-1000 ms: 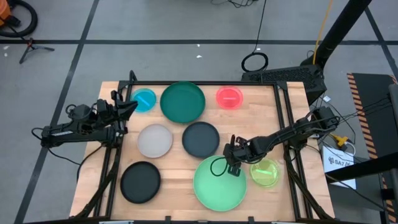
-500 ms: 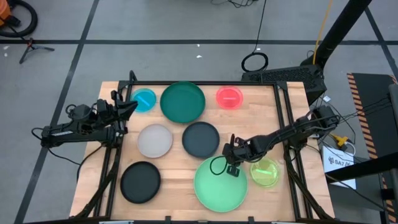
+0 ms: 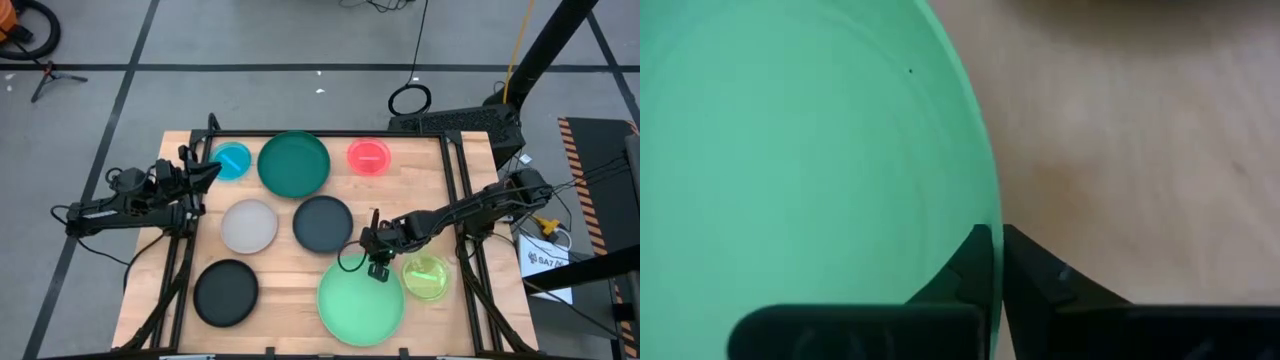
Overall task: Stack plastic plates
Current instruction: Stack the light green plate on the dark green plate
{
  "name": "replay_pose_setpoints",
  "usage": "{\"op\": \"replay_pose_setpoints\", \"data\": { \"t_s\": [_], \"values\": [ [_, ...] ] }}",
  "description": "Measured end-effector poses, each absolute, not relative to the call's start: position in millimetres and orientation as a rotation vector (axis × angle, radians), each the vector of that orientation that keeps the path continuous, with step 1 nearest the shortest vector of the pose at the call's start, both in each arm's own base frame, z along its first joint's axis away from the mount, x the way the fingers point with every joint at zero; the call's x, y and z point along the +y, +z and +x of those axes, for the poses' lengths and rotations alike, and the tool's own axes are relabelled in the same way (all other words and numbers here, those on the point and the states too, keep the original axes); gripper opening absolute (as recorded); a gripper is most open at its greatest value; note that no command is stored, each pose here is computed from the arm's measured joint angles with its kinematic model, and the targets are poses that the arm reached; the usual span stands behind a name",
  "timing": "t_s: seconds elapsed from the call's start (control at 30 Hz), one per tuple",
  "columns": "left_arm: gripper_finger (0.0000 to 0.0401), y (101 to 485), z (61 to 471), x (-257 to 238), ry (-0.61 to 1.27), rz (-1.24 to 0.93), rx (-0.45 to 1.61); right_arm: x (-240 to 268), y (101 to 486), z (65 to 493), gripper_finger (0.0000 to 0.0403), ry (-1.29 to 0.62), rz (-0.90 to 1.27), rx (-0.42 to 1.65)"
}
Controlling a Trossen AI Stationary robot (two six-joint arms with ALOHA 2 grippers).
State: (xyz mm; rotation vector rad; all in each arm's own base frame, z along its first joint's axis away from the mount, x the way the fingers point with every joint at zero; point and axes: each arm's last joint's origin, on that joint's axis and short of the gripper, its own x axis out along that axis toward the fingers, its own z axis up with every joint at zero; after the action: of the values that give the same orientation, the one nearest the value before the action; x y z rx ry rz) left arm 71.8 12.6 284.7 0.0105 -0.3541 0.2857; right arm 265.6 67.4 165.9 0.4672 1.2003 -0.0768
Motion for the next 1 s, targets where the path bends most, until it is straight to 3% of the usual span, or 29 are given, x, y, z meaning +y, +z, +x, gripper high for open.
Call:
{"op": "replay_pose_setpoints", "data": {
  "t_s": [0.3, 0.53, 1.0],
  "values": [
    [0.0051, 285.3, 71.6, 12.6, 0.286, 0.013, -0.359, 42.6, 190.9, 276.5, 0.0006, -0.016, 0.654, 1.024],
    [0.0051, 285.3, 71.6, 12.6, 0.289, 0.027, -0.358, 19.1, 219.7, 295.8, 0.0006, -0.025, 0.635, 0.875],
    [0.0051, 286.7, 71.0, 12.5, 0.289, 0.027, -0.374, -55.6, 272.0, 311.9, 0.0006, -0.298, 0.653, 0.608]
  ]
}}
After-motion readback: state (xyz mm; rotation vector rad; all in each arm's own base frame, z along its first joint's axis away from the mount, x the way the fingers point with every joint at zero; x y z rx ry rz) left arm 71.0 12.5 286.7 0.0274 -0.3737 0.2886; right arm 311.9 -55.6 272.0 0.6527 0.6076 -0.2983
